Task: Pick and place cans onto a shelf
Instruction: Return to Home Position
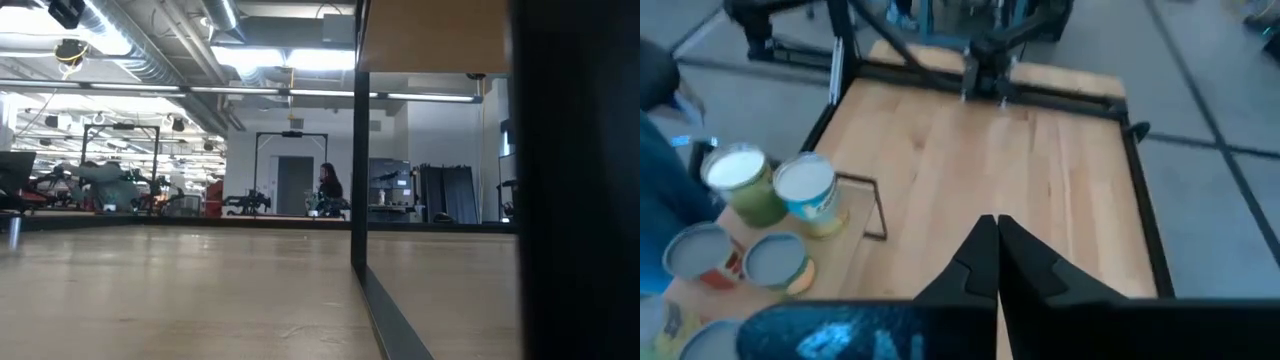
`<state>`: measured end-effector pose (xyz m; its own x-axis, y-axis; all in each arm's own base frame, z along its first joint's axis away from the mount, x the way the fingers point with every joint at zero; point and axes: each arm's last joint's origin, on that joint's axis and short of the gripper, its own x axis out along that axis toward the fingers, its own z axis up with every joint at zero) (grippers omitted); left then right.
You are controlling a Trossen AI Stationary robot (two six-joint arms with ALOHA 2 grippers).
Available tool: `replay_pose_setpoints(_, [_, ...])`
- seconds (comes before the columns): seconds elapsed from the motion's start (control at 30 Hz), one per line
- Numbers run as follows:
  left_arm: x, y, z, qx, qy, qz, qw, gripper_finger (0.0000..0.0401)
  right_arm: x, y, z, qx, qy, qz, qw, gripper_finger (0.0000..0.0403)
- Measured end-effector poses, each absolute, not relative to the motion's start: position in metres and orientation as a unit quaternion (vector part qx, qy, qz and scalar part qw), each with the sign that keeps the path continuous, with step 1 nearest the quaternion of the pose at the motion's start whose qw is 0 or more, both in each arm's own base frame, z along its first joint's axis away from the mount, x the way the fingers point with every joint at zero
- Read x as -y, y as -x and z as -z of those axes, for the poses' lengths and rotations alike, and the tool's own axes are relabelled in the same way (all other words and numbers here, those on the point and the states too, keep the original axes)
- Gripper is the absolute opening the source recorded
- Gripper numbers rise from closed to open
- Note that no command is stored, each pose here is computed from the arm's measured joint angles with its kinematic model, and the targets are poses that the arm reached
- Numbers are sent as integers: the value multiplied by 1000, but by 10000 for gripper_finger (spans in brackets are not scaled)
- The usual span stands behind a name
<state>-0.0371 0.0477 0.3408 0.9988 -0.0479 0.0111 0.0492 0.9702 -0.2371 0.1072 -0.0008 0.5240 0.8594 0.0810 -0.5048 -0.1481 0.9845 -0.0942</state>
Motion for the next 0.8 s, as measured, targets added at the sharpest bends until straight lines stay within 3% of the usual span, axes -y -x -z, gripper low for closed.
replay_pose_setpoints(0.33, [-34,21,-342,59,88,44,993,0,0,-90,-437,-167,11,-42,985,2])
replay_pose_setpoints(0.8, [0,-20,-312,82,70,119,987,0,-1,-118,-312,-20,-67,-83,994,2])
